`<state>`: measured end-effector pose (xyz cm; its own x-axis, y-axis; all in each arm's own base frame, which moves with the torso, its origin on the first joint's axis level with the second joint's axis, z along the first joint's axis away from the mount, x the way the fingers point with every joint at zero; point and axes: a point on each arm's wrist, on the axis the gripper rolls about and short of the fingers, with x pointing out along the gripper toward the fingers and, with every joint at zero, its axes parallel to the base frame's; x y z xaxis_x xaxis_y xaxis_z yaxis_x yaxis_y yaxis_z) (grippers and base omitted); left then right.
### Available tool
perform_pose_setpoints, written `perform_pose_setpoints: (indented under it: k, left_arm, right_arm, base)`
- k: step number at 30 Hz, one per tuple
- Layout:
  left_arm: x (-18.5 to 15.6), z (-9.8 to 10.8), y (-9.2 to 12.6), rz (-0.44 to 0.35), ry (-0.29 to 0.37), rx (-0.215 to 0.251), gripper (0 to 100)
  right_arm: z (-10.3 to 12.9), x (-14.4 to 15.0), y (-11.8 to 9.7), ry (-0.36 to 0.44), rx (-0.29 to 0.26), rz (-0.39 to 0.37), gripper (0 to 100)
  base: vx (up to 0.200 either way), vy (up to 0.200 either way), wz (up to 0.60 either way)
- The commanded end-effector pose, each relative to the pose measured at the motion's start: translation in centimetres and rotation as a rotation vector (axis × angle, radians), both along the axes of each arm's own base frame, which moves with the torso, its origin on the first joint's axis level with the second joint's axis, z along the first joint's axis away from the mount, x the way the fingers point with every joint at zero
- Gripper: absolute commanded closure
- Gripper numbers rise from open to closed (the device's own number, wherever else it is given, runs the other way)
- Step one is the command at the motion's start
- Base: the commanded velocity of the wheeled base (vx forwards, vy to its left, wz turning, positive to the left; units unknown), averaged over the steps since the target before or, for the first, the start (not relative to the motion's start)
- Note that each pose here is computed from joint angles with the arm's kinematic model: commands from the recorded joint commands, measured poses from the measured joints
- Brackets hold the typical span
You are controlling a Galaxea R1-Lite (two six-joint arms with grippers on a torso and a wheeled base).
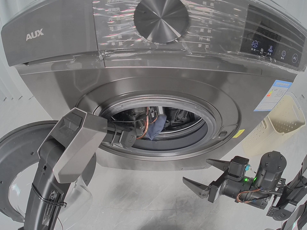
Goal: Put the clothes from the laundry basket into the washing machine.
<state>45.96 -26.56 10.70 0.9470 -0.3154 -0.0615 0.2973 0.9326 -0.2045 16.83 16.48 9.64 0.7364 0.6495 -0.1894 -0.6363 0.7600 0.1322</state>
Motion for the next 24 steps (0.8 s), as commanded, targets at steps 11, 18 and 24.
perform_pose_setpoints:
  k: [11, 18, 24]
  left_arm:
    - [1.1, 2.5, -0.9, 0.023, -0.19, -0.116, 100]
    - [0.4, 1.0, -1.3, 0.028, -0.154, -0.066, 0]
    - [-3.4, 1.0, -2.2, -0.035, -0.088, 0.043, 0]
  right_arm:
    - [0.0, 0.0, 0.0, 0.002, -0.002, -0.001, 0]
    - [0.0, 0.0, -0.1, 0.002, -0.002, -0.001, 0]
    - [-0.1, 0.0, -0.1, 0.003, -0.003, -0.003, 0]
  base:
    - [0.0, 0.0, 0.0]
    - [0.0, 0.0, 0.0]
    - [0.0, 0.0, 0.0]
